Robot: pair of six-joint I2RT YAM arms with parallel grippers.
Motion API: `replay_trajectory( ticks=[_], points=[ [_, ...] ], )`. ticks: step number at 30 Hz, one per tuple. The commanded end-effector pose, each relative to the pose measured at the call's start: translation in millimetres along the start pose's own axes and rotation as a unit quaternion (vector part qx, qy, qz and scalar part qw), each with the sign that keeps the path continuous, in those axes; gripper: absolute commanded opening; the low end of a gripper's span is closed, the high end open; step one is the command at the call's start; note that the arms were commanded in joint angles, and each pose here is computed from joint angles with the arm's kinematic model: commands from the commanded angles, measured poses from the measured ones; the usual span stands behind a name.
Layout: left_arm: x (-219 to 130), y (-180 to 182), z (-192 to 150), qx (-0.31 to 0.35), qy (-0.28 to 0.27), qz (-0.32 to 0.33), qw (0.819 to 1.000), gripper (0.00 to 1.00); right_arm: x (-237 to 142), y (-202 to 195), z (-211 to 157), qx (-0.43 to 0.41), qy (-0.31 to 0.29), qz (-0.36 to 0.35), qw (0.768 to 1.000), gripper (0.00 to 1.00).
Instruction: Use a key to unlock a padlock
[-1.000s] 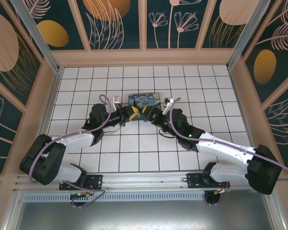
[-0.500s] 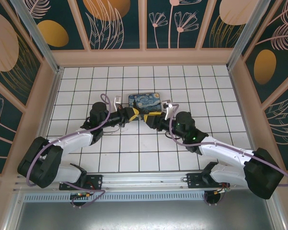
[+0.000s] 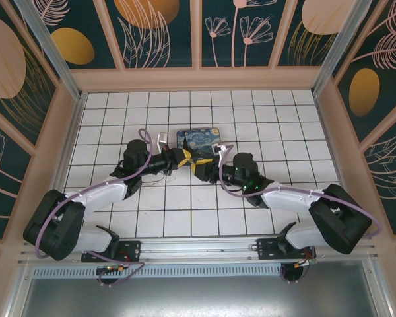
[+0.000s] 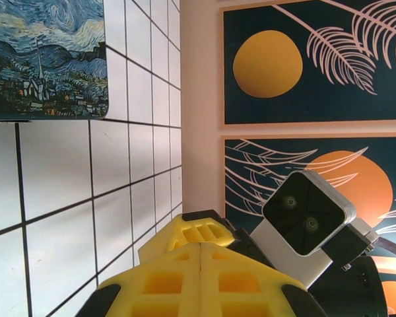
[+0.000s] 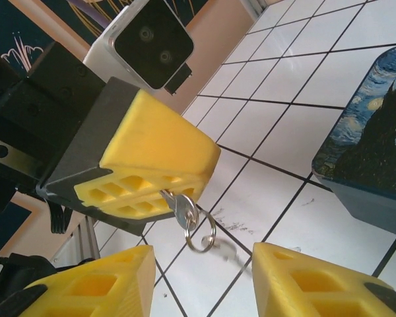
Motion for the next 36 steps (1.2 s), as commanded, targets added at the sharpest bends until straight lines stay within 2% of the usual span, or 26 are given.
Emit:
replay_trajectory(
  ticks=[1, 10, 12, 17, 21, 23, 28, 31, 36],
  points=[
    [0.2, -13.4, -0.4, 0.024, 0.009, -0.016, 1.0, 0.0, 4.8, 16.1, 21.2, -0.018, -0.032, 0.043, 0.998, 0.42],
    [0.0, -13.2, -0.2, 0.024, 0.007, -0.016, 1.0, 0.0, 14.2, 14.4, 23.8, -0.012, -0.027, 0.044, 0.999, 0.35],
    [-0.1, -13.3, -0.1, 0.024, 0.006, -0.016, 1.0, 0.0, 15.8, 14.0, 23.8, -0.01, -0.025, 0.045, 0.999, 0.27],
    [0.0, -14.4, 0.6, 0.025, 0.004, -0.017, 1.0, 0.0, 16.1, 15.0, 24.3, -0.007, -0.025, 0.05, 0.998, 0.02],
    [0.4, -12.1, 1.9, 0.024, -0.002, -0.011, 1.0, 0.01, 9.4, 14.6, 23.9, 0.007, -0.035, 0.044, 0.998, 0.0],
    [1.5, -9.8, 4.6, 0.026, -0.01, -0.003, 1.0, 0.16, 5.5, 8.0, 22.1, 0.029, -0.041, 0.022, 0.998, 0.0],
    [2.8, -10.5, 12.9, 0.041, -0.031, 0.008, 0.999, 0.68, -7.0, -8.8, 11.9, 0.125, -0.062, -0.025, 0.99, 0.0],
    [1.6, -11.8, 14.8, 0.05, -0.041, 0.011, 0.998, 0.81, -15.7, -14.1, 5.3, 0.165, -0.077, -0.035, 0.983, 0.0],
    [-2.4, -5.0, 13.9, 0.077, -0.05, 0.039, 0.995, 0.92, -28.1, -23.0, -0.3, 0.215, -0.102, -0.065, 0.969, 0.0]
  ],
)
Point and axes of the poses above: each hand's point on the last joint's axis, 136 mm out from that joint toward the fingers, its own x axis out along the fingers, its own y axis along the line the jaws close on, z = x × y, the point moved 7 cm from there along -x, back along the fingers, and after that the axes turned 2 degrees about x, right-handed, at the moved point
